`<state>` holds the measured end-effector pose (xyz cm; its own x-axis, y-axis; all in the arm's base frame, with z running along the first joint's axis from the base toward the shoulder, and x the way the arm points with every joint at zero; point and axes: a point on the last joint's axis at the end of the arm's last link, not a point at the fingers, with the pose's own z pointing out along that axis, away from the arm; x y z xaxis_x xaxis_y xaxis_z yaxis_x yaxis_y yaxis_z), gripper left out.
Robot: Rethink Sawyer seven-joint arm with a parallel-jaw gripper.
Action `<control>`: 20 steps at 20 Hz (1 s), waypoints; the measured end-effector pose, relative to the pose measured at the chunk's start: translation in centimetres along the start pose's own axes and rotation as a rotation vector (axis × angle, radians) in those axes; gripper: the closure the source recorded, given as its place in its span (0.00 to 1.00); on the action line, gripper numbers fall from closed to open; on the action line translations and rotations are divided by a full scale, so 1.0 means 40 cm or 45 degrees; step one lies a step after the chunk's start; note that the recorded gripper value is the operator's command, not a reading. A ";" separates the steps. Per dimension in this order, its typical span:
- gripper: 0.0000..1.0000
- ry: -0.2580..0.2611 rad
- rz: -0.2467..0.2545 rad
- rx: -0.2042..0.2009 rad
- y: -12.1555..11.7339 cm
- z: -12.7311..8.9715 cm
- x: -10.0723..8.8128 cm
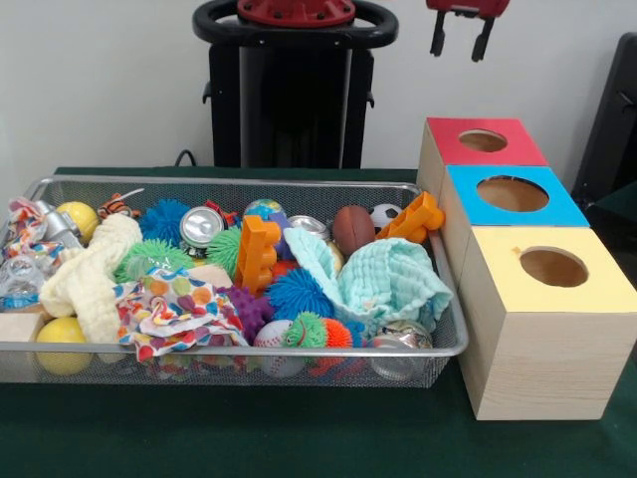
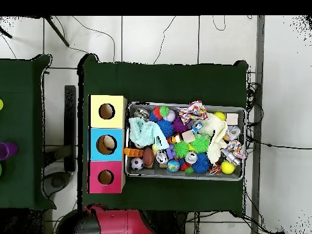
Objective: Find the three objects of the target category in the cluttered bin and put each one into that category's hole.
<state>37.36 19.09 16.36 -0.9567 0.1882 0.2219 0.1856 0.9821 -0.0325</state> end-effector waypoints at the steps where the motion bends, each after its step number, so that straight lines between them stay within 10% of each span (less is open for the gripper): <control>1: 0.00 -0.011 -0.004 0.000 -0.001 0.000 -0.002; 15: 0.00 -0.509 -0.216 -0.009 0.002 0.028 -0.068; 20: 0.00 -0.557 -0.219 -0.017 -0.005 0.035 -0.100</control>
<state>40.85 18.16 14.12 -0.9778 0.0122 -0.2090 0.0162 0.9997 -0.0177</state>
